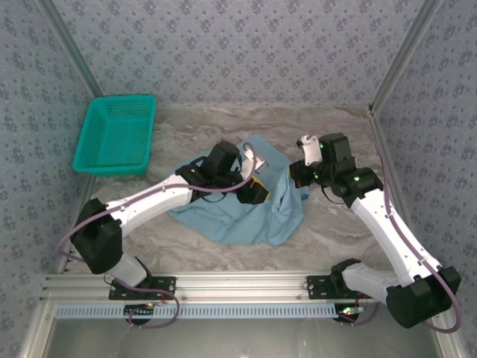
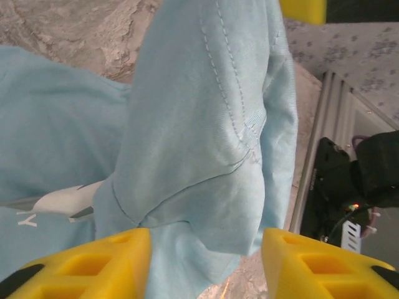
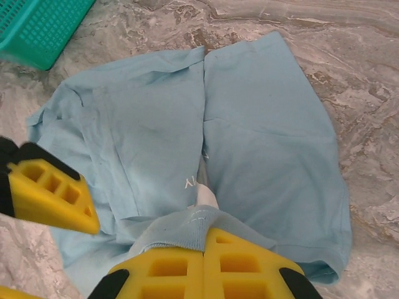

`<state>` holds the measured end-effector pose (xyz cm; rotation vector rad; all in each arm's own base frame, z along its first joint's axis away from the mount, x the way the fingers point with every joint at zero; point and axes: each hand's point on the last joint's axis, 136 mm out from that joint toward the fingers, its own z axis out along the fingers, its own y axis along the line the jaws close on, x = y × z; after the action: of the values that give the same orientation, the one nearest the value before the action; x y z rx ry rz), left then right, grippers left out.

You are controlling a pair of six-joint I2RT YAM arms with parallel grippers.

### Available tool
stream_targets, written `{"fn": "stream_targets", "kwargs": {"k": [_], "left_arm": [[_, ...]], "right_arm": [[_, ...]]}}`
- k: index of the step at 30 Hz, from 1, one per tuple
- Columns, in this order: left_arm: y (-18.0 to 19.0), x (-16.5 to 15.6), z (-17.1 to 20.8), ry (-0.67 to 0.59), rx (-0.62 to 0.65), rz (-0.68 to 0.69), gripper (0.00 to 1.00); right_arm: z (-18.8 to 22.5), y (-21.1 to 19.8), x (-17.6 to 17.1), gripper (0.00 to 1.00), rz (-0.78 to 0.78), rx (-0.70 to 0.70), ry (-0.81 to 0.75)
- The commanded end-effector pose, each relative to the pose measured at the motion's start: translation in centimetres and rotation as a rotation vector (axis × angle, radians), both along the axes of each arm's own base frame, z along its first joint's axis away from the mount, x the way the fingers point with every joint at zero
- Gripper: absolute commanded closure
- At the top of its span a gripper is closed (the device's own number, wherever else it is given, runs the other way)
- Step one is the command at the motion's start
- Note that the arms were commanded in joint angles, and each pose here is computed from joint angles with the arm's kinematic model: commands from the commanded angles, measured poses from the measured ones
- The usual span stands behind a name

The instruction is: Fold the inside-out t-shirt

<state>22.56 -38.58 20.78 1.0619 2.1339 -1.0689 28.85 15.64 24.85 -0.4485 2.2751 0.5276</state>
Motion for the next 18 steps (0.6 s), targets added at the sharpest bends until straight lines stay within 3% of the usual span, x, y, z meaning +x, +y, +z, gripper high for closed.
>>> {"fn": "stream_targets", "kwargs": {"k": [1,4,9,18], "left_arm": [[-1.1,0.2,1.4,-0.061,0.012,0.091,0.56],[-2.1,-0.3,0.6,-0.051,0.041,0.071,0.62],[-3.2,-0.9,0.6,-0.054,0.041,0.066,0.52],[-4.0,0.0,-1.3,-0.061,0.117,0.102,0.50]], "right_arm": [[-0.2,0.3,-0.1,1.00,0.006,0.038,0.023],[-0.2,0.4,-0.2,1.00,0.009,0.045,0.022],[-0.2,0.2,-0.2,1.00,0.007,0.044,0.021],[0.1,0.1,-0.4,1.00,0.006,0.051,0.012]]}}
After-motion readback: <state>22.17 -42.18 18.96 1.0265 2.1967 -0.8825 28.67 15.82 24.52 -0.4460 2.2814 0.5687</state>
